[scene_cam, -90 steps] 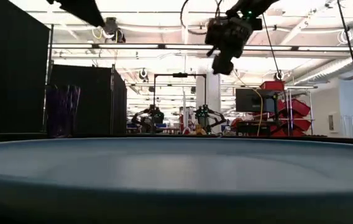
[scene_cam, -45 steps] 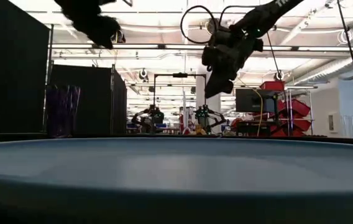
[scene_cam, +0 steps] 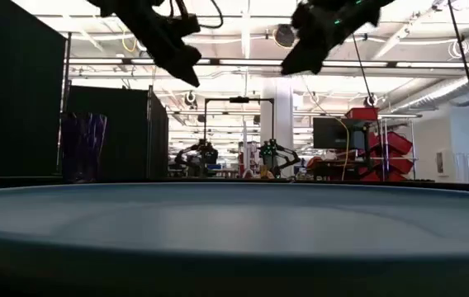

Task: Set table place
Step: Put the fork on the white table napkin

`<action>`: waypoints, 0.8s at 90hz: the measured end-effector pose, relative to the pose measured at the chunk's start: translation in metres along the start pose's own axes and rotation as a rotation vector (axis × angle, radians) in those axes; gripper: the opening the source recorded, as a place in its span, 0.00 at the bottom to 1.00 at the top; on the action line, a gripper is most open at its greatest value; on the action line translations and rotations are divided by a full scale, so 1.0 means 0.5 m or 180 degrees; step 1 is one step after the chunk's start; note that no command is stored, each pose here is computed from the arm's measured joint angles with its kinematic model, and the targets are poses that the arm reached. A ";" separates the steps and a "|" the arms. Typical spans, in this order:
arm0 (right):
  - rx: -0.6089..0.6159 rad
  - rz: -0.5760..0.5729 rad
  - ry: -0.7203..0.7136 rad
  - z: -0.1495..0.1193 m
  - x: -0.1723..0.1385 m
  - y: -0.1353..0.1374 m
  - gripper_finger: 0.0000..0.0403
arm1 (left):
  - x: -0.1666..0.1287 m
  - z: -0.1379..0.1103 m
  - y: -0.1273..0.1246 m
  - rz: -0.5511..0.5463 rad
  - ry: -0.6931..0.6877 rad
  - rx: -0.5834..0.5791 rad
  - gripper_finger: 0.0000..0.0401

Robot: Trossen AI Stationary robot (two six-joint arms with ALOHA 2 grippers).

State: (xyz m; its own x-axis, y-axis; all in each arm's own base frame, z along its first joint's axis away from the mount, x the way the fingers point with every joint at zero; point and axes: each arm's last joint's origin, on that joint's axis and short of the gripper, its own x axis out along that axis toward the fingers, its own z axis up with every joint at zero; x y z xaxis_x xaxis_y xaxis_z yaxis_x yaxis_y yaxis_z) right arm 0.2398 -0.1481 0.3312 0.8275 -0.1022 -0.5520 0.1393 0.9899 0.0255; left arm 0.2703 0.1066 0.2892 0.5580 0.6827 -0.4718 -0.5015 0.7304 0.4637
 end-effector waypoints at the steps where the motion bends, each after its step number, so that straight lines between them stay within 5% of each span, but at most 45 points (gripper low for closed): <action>1: -0.0001 -0.0012 -0.0021 -0.003 -0.005 0.001 0.37 | 0.002 -0.001 0.003 -0.0020 -0.0003 -0.0013 0.31; 21: 0.0105 -0.0266 -0.0637 -0.077 -0.094 0.036 0.37 | 0.016 0.019 0.050 -0.0388 -0.0410 -0.0272 0.31; 42: 0.0079 -0.0415 -0.1181 -0.110 -0.161 0.064 0.37 | 0.024 0.062 0.098 -0.0223 -0.0554 -0.0413 0.31; 72: 0.0455 -0.0296 -0.1006 -0.118 -0.138 0.059 0.37 | 0.205 0.062 0.124 -0.0849 0.0201 -0.0758 0.31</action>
State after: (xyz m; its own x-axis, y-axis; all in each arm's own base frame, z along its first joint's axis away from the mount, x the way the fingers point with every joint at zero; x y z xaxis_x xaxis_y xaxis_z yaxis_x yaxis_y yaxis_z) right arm 0.1548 -0.1061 0.3208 0.9319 -0.2386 -0.2730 0.2781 0.9535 0.1160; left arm 0.3168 0.2211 0.2926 0.6518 0.4620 -0.6014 -0.4878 0.8626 0.1339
